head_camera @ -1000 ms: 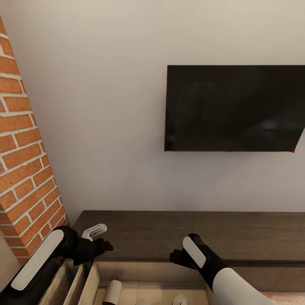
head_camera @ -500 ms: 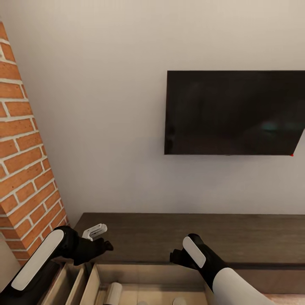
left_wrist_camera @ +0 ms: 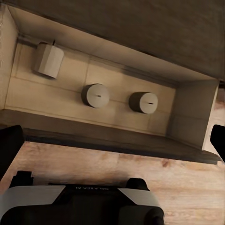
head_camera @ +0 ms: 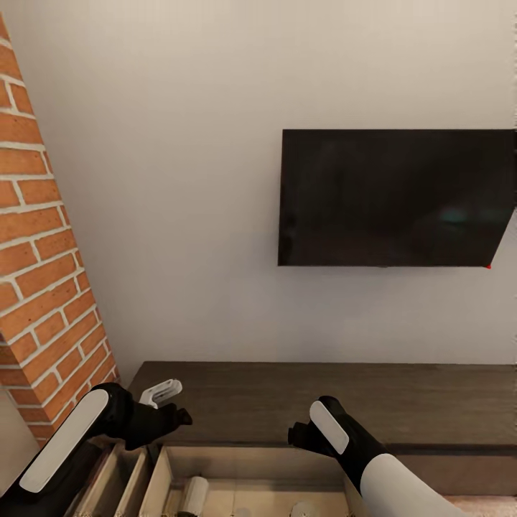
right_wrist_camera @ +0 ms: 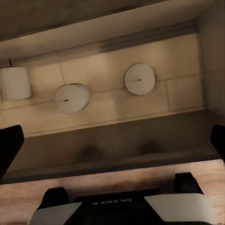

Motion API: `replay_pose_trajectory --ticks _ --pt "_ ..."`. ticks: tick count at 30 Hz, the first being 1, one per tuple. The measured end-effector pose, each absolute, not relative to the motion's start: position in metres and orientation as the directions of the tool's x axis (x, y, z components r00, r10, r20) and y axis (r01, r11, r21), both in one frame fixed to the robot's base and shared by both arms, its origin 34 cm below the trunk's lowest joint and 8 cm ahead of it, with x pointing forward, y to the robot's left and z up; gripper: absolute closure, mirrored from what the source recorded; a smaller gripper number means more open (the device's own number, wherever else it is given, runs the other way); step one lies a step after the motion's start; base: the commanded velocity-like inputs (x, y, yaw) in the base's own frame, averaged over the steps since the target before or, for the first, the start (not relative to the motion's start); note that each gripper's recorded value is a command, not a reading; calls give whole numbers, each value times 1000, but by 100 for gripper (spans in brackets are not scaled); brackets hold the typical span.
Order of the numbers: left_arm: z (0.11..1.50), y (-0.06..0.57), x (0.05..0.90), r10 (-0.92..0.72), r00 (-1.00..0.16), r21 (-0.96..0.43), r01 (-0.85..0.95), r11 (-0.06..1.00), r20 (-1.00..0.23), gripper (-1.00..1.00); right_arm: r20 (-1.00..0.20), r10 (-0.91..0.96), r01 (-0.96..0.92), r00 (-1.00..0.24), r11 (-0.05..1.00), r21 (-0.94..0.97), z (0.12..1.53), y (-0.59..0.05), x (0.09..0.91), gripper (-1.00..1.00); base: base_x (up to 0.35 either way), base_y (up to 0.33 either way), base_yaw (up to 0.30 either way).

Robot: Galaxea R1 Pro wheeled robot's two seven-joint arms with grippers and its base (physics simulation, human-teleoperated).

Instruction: Place each of the two pumpkins and all three candles from the living room inside a cabinet in the living room (use any cabinet), then make sure every cabinet is closed, and position the cauldron so it is next to a table in the living room.

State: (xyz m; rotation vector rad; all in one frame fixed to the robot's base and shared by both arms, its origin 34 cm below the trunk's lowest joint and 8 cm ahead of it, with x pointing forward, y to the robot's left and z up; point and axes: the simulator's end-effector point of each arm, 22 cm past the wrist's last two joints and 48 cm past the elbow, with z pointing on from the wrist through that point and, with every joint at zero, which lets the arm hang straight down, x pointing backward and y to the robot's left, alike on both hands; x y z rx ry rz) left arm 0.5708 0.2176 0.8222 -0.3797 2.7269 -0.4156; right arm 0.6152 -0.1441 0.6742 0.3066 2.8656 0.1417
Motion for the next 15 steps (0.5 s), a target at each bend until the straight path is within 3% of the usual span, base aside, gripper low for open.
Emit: replay_pose_trajectory --ticks 15 --pt "846 217 571 -311 -901 -333 -206 920 -302 -100 -241 221 196 -945 973 124 698 -144 616 -100 -310 0 0"
